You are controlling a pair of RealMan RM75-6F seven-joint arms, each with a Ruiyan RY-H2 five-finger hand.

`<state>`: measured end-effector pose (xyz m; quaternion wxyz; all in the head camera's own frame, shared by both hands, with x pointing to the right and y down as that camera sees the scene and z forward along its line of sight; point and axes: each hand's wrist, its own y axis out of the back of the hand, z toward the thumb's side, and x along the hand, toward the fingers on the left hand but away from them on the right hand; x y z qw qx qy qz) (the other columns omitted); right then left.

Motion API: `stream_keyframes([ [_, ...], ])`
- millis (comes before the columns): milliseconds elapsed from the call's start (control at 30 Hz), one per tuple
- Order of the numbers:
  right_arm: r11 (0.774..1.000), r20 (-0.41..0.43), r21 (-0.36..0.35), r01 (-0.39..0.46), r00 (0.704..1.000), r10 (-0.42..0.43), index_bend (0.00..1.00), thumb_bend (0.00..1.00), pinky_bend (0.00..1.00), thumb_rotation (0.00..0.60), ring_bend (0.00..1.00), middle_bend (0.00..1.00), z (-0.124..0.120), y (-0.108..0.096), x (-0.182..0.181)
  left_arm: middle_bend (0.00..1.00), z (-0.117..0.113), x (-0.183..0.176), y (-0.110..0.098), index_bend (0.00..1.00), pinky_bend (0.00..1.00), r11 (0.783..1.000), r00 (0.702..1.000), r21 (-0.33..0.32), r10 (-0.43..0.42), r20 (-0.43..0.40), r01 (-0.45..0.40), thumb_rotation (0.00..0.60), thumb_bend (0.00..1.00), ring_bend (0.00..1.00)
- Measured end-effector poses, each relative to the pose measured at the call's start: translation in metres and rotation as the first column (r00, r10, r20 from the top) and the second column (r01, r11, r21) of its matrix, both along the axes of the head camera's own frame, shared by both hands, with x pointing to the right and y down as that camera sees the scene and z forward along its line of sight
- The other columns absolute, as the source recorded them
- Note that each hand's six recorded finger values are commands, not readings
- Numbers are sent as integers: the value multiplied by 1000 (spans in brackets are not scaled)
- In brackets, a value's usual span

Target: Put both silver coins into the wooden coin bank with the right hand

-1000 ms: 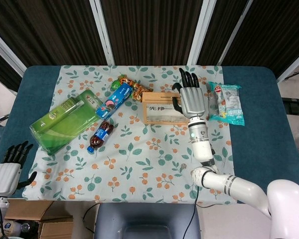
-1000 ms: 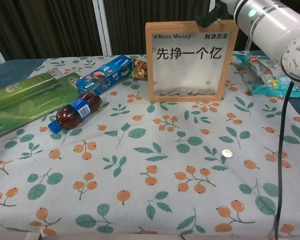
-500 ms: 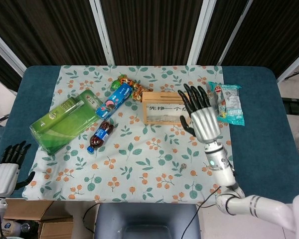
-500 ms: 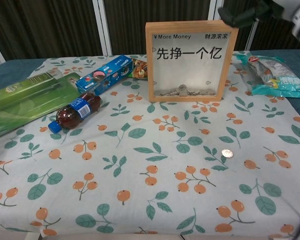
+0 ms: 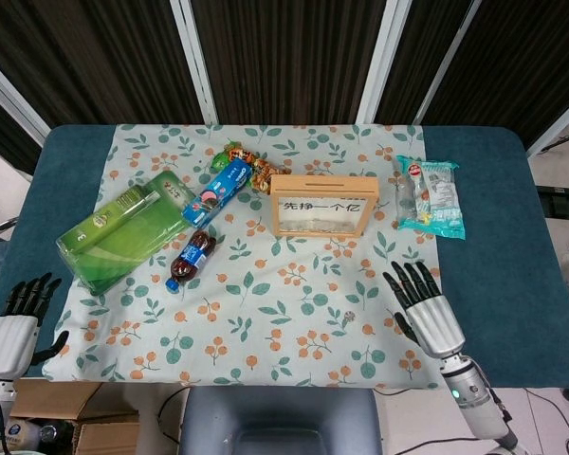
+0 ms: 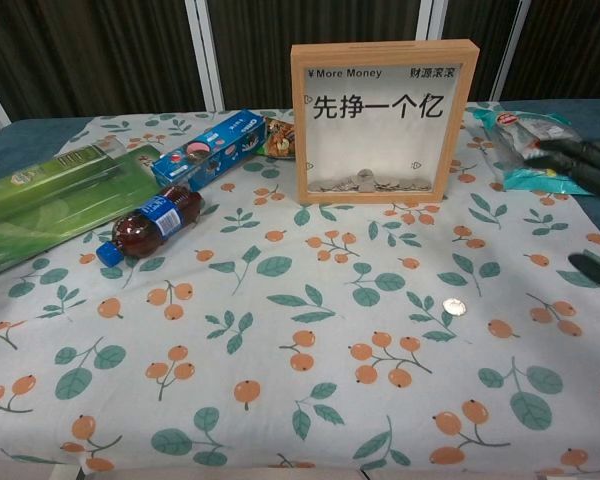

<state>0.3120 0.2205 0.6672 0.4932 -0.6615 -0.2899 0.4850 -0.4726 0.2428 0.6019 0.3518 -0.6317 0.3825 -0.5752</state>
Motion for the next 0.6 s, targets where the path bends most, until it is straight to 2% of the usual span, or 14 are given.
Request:
stream_keyframes([
  [67, 999, -23, -40, -8, 1000, 7, 41, 537, 0, 600, 0, 7, 12, 12, 4, 0, 0, -2, 1, 0, 0, 1000, 1000, 2, -4, 2, 4, 600, 313, 0],
  [200, 997, -40, -70, -10, 999, 7, 74, 536, 0, 600, 0, 7, 27, 24, 3, 0, -1, -4, 1, 0, 0, 1000, 1000, 7, -10, 1, 10, 600, 312, 0],
  [600, 996, 33, -84, 1, 999, 2, 213, 536, 0, 600, 0, 6, 52, 26, -31, 0, 2, -7, 1, 0, 0, 1000, 1000, -2, -16, 2, 16, 600, 319, 0],
])
